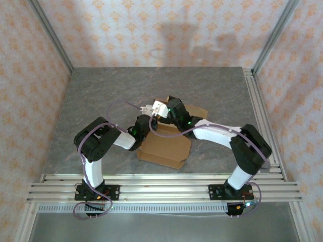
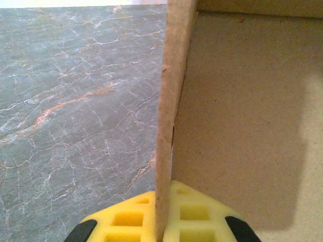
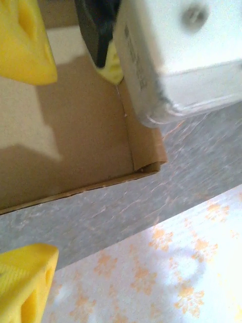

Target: Fold the paper box

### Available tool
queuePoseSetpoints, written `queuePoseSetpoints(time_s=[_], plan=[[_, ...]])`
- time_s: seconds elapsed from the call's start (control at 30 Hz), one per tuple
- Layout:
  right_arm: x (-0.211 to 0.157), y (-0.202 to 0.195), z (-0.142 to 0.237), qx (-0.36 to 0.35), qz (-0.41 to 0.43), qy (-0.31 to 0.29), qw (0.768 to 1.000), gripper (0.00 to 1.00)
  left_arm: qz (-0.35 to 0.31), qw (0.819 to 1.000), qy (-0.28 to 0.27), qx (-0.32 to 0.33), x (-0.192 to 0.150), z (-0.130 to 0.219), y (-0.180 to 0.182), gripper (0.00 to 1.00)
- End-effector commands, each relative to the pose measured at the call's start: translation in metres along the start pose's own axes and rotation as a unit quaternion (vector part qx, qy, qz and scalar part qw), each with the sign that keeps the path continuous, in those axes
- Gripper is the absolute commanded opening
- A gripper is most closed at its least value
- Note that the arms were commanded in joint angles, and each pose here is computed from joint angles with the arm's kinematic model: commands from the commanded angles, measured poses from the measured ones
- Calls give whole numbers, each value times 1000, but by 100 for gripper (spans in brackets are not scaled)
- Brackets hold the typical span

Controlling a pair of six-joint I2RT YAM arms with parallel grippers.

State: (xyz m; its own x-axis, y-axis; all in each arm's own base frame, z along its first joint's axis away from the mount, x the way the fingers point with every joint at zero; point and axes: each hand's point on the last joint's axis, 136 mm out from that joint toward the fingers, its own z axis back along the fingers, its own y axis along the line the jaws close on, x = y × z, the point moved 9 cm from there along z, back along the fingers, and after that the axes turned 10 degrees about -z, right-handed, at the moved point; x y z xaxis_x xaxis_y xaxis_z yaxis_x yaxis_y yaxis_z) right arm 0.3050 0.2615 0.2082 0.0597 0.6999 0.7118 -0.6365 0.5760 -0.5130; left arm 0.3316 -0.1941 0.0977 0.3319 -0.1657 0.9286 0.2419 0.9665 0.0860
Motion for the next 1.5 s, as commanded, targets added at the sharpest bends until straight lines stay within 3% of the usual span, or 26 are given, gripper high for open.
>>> queuePoseSetpoints(time_s=[0.0,0.13,0.23,0.43,0.53,0.67,0.97,1.33,1.47], plan=[[20,-13,31,87,-109,-39,989,86,18,1000,-12,3,3,-3,2,0],[26,-40,47,133,-231,-89,960,86,19,1000,-15,-3,3,-3,2,0],[35,-73,44,136,-367,-101,915,85,16,1000,-17,-10,3,-3,0,0],[39,-115,-5,169,-547,58,818,76,16,1000,-20,-18,4,-2,-1,0],[35,-119,-29,213,-597,129,763,74,17,999,-21,-19,5,-3,-2,0],[18,-122,-55,263,-635,176,705,72,22,999,-22,-22,7,-4,-3,0],[-8,-96,-89,333,-641,237,650,66,19,1000,-11,-23,-3,-6,-4,0],[-16,-81,-84,379,-638,239,626,45,23,999,-7,-23,-1,-10,-6,0],[-20,-78,-81,382,-632,240,630,42,25,999,-5,-22,0,-12,-6,0]])
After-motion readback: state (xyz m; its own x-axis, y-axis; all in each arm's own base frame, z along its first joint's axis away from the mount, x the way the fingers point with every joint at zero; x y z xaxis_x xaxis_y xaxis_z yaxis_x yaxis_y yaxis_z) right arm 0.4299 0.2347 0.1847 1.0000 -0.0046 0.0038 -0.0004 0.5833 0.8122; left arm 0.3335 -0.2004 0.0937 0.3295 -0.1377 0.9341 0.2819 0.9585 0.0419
